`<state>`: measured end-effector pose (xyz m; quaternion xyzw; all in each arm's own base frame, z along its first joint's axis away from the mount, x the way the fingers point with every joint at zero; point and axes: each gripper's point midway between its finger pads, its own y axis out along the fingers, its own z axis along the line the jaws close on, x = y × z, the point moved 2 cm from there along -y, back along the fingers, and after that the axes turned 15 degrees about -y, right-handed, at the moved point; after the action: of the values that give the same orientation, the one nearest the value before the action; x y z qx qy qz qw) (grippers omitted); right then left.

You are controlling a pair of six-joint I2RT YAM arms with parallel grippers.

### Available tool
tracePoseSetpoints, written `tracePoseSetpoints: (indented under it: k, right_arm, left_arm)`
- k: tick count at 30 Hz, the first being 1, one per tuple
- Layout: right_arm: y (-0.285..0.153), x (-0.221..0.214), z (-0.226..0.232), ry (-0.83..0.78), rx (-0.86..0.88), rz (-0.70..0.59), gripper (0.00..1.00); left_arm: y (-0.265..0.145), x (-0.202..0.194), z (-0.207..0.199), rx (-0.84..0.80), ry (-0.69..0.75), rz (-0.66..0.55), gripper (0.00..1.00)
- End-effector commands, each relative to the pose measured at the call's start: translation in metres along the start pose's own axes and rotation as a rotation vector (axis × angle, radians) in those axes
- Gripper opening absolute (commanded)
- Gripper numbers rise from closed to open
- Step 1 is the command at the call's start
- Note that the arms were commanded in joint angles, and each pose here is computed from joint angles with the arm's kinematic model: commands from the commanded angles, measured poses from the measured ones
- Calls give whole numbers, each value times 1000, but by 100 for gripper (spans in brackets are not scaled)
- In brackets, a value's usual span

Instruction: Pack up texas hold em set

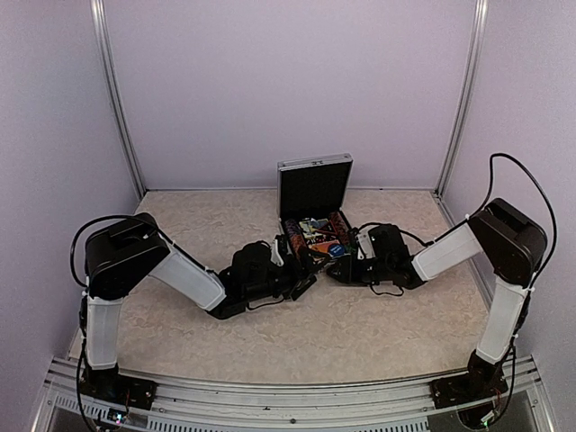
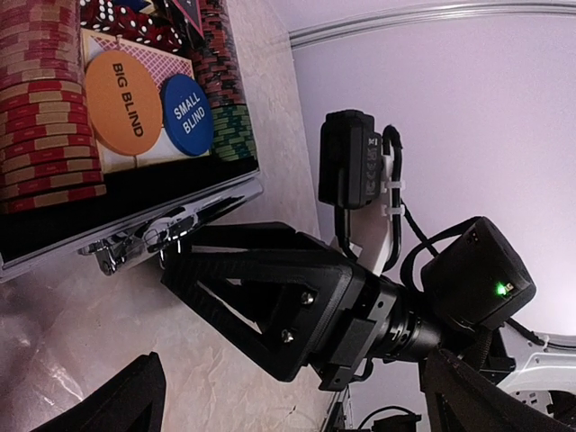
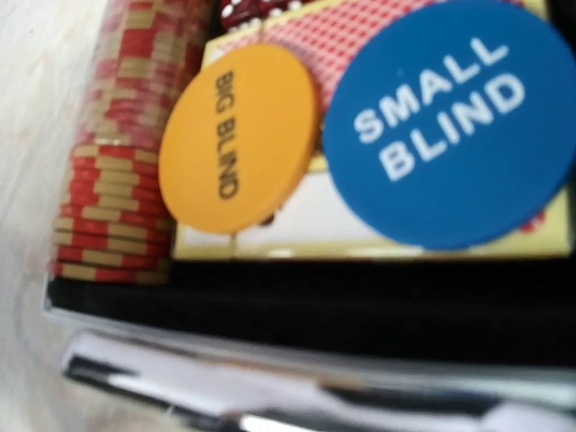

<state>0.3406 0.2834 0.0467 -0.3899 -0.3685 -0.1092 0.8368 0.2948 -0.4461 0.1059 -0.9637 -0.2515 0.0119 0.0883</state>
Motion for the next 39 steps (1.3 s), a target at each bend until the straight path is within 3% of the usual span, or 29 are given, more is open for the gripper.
tracePoseSetpoints:
  k: [1,13,27,39]
  right_arm:
    - [-10,-2,10,36,55,2,44]
    - [-7,0,-1,135,68,-40,44]
    - [-8,-18,-1,395,167,-90,30]
    - [-10,-26,-7,583,216,-150,27]
  left_arm:
    - [-6,1,-14,-30,29,-10,99]
    - [-7,1,-10,-28,28,-9,99]
    - [-14,2,-10,-32,28,-16,99]
    - [-23,6,-12,-40,28,-26,99]
